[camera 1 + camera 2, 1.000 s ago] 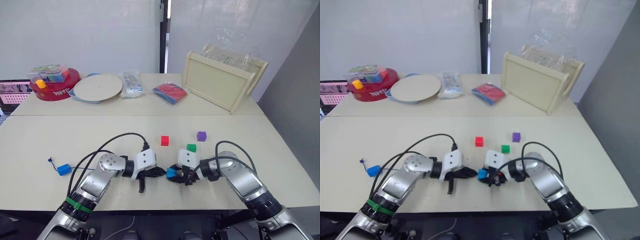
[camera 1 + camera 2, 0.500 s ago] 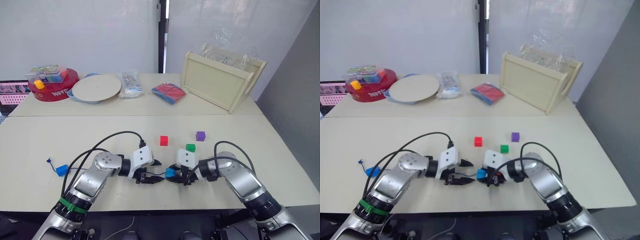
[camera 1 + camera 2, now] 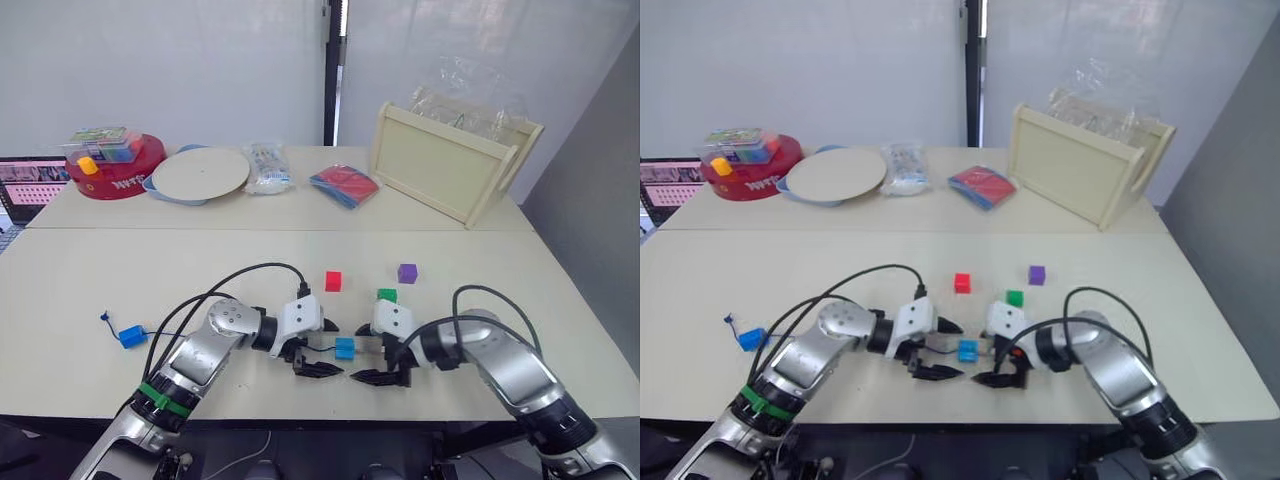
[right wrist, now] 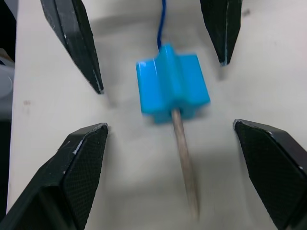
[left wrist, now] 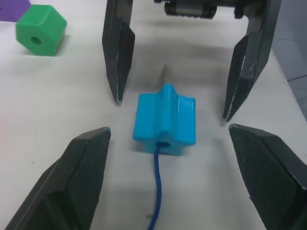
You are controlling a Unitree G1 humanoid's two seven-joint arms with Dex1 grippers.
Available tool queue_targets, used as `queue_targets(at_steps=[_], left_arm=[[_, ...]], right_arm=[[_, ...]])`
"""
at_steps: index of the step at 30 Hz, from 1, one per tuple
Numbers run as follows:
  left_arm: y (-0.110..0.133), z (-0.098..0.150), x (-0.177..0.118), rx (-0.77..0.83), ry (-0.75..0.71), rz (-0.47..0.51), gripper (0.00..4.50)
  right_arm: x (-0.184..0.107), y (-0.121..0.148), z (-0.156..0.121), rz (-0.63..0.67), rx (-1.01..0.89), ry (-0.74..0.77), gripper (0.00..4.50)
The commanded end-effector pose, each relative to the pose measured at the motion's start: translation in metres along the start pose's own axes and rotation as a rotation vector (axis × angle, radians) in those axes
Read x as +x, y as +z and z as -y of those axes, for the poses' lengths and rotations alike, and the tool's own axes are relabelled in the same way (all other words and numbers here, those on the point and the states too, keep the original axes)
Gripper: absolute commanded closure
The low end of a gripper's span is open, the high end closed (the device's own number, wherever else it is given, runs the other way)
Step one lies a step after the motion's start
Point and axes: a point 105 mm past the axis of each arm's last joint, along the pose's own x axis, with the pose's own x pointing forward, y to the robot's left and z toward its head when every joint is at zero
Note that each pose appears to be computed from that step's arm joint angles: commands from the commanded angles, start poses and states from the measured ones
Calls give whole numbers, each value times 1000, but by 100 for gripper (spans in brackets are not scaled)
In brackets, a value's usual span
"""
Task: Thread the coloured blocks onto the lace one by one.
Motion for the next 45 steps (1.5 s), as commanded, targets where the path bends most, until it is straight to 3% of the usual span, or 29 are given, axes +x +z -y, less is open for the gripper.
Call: queue_targets(at_steps=[1, 6, 7, 14, 17, 18, 31, 39, 44, 45], left_arm=[[7, -5, 7, 53, -2, 13, 34], [9, -1, 12, 60, -41, 30, 34], [8, 0, 12, 66, -47, 27, 89], [6, 0, 15, 84, -55, 17, 311], [6, -1, 15, 85, -54, 16, 313], [5, -1, 15, 85, -53, 15, 313], [3, 0, 12, 84, -64, 6, 313], [-7, 5, -16, 57, -28, -37, 313], [-47, 2, -81, -19, 102, -189, 313], [-64, 0, -106, -49, 152, -257, 313]], right_arm=[[-9, 1, 3, 6, -20, -34, 5], [-9, 1, 4, 8, -15, -52, 5], [-9, 0, 4, 7, -15, -56, 0], [-7, -7, 6, -16, -10, -77, 0], [-8, -9, 5, -19, -12, -75, 0], [-9, -9, 5, -19, -14, -75, 26], [-14, -8, 3, -26, -46, -66, 448], [-5, 0, 3, -4, -89, -31, 450], [-3, 9, 1, 21, -106, -8, 450], [-3, 10, 0, 22, -110, -1, 450]])
